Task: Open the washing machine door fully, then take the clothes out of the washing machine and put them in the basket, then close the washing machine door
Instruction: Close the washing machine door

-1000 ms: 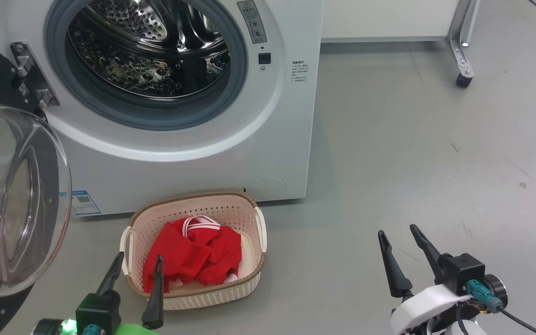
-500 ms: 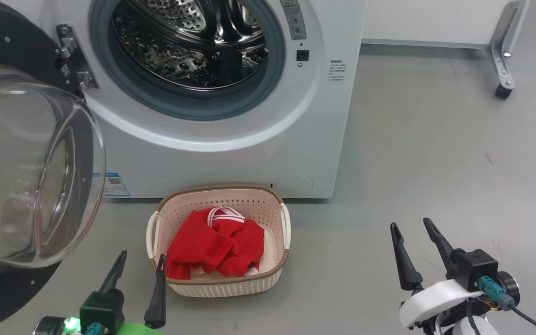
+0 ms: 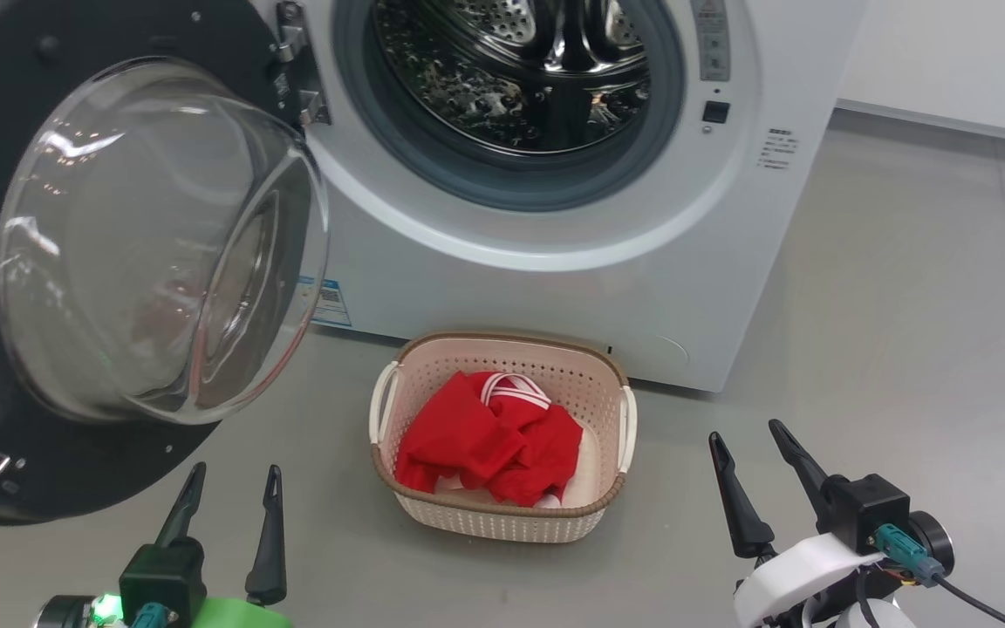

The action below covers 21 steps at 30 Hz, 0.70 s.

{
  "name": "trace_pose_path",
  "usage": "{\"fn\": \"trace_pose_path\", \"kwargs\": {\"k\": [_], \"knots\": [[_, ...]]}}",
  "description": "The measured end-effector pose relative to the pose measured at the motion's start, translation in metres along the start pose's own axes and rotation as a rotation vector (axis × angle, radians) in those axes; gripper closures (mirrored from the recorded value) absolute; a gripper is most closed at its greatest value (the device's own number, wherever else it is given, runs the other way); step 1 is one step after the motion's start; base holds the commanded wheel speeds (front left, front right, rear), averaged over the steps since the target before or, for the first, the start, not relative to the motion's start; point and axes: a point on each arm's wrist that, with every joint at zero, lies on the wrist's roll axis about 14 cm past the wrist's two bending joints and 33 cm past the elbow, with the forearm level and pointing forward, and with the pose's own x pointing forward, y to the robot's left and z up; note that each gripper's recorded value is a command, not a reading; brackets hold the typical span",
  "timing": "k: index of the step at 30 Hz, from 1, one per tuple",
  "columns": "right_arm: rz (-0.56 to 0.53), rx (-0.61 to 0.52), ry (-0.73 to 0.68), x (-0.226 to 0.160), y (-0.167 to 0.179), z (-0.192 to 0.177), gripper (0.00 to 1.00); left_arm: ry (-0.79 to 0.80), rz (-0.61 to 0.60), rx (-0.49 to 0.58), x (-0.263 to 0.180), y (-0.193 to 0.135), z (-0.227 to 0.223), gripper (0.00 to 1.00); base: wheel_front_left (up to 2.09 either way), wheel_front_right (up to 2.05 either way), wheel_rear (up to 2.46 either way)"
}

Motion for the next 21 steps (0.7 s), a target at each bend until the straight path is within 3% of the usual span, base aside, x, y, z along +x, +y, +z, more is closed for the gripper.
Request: {"fn": "trace_pose_path", "kwargs": {"k": [21], "knots": [[0.32, -0.015, 0.056, 0.038, 0.096, -0.016, 0.0, -0.049, 0.308, -0.029, -0.054, 0.085, 0.009, 0.0, 0.0, 0.0, 0.0]]}}
